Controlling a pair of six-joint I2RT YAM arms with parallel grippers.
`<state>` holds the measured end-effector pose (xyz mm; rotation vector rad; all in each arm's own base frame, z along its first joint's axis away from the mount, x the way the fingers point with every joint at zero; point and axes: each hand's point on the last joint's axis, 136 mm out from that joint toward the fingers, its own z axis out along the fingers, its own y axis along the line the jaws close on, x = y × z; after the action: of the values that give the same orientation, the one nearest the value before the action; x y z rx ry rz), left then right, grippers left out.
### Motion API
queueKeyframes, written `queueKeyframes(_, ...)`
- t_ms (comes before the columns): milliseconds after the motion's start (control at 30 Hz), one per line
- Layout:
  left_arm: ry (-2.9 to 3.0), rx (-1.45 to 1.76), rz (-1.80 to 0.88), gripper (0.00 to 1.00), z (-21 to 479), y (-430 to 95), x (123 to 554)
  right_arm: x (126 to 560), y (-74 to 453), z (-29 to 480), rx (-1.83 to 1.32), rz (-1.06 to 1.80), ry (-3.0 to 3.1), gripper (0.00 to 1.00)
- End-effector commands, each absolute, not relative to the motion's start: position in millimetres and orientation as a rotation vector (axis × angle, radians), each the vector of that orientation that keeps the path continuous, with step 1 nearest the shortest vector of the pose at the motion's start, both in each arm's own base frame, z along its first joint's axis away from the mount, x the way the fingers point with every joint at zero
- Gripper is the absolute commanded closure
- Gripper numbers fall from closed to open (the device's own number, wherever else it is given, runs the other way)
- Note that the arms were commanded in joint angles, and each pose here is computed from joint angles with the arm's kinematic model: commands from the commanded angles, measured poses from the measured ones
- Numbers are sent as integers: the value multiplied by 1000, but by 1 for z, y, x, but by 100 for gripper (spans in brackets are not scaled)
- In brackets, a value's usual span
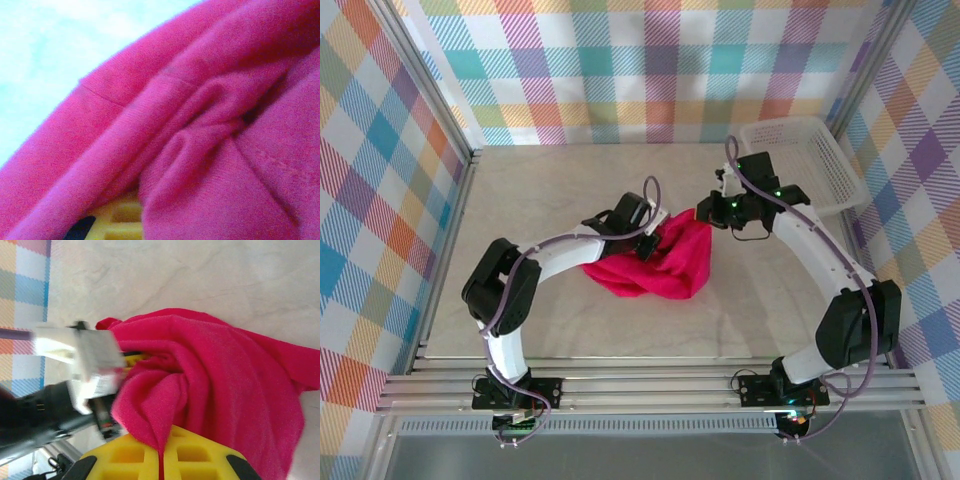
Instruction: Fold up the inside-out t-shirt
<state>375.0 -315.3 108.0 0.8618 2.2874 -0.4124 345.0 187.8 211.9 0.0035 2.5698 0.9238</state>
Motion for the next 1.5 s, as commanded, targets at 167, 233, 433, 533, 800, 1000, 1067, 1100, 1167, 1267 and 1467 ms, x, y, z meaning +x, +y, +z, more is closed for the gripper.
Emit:
queueKeyframes(167,2137,623,-514,100,305,-274,350,351,149,152,59,634,2668,100)
queueKeyframes(233,2094,627,-589,100,336,-273,335,360,145,143,75,585,2678,100)
queueKeyframes(433,1984,604,-911,100,366,-277,300,383,157,142,86,608,2680,100)
queueKeyframes(533,2042,531,-976,100,335,-272,304,383,166,147,58,609,2688,98)
queueKeyframes(800,2233,271,-1011,100,264,-255,335,332,190,181,-17,636,2665,43)
queueKeyframes(1000,2259,222,-967,100,258,-249,347,295,261,168,-100,996,2649,36)
queueKeyframes(1067,2265,198,-952,100,258,-245,350,290,284,155,-127,1059,2666,33)
queueKeyframes(1100,2269,182,-942,100,258,-242,352,288,292,150,-143,1070,2680,32)
queueKeyframes(1167,2271,145,-933,100,258,-235,356,284,308,137,-188,1061,2708,27)
queueKeyframes(1267,2282,65,-932,100,261,-225,364,285,323,118,-216,1038,2737,24)
queueKeyframes(1467,2319,-45,-931,100,257,-214,380,315,341,121,-187,1003,2707,84)
